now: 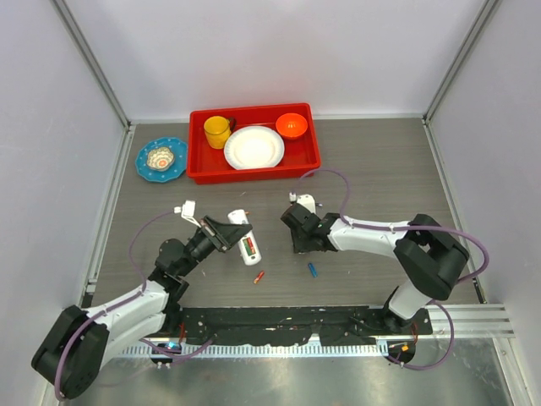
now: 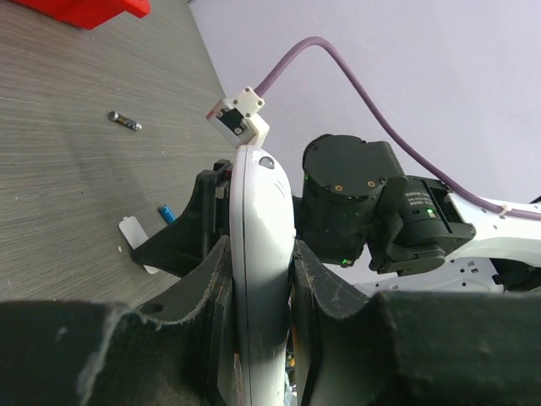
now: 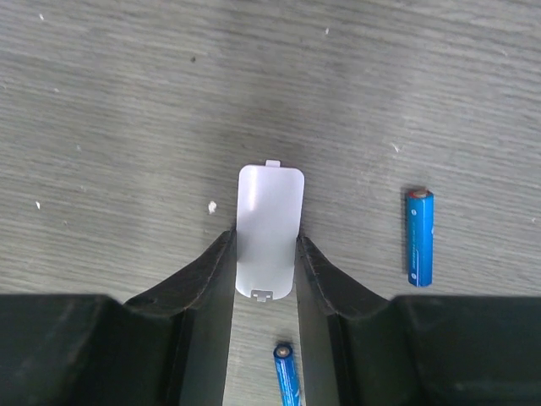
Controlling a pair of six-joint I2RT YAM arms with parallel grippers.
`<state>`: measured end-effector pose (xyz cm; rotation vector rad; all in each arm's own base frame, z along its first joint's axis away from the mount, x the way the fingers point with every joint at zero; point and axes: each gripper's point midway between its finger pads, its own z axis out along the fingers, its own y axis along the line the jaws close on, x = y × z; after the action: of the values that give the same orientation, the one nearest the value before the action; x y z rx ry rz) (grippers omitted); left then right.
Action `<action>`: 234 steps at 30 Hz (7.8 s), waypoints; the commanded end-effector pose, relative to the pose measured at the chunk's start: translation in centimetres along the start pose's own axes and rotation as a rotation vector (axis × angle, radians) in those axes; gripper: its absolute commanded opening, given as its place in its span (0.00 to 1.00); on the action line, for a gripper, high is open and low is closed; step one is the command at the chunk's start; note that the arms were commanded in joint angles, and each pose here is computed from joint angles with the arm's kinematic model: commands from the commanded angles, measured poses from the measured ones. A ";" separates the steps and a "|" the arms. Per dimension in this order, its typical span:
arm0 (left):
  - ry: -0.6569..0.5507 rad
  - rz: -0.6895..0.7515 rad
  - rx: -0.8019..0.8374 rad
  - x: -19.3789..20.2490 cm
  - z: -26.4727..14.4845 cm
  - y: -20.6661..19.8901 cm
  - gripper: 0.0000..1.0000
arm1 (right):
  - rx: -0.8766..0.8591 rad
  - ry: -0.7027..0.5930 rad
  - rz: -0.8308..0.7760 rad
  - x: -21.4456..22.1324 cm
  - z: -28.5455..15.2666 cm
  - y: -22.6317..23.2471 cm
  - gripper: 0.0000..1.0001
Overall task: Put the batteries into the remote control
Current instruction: Pick up the battery cover at the center of the board, then load the battery cover into the remote control, then turn over the remote control at the center of the board.
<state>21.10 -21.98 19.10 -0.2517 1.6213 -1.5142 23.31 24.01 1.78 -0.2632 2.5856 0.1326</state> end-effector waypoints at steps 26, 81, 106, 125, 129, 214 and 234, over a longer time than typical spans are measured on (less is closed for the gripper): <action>-0.080 -0.135 0.196 -2.6 8.6 -3.1 0.00 | -0.334 -0.129 -0.145 -6.2 -16.6 3.8 0.01; -0.032 -0.061 0.234 -0.7 8.1 -4.4 0.00 | -0.325 -0.084 -0.189 -8.0 -14.9 8.2 0.01; -0.006 -0.045 0.280 0.0 7.7 -5.9 0.00 | -0.278 -0.080 -0.182 -8.1 -13.3 7.9 0.01; 0.030 -0.051 0.306 1.4 7.8 -6.9 0.00 | -0.306 -0.123 -0.105 -10.0 -12.8 8.3 0.01; 0.034 -0.053 0.309 1.6 8.0 -7.0 0.00 | -0.306 -0.125 -0.095 -10.2 -12.5 8.3 0.01; 0.100 -0.187 0.346 -0.2 9.0 -7.8 0.00 | -0.896 -0.429 0.233 -9.4 -20.2 5.0 0.70; 0.139 -0.204 0.379 0.0 9.3 -8.9 0.00 | -1.063 -0.355 0.309 -8.3 -18.0 6.7 0.65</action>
<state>25.37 -31.36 20.87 -0.2918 1.7312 -1.8788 19.68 28.65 20.42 -0.1415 2.0197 1.4591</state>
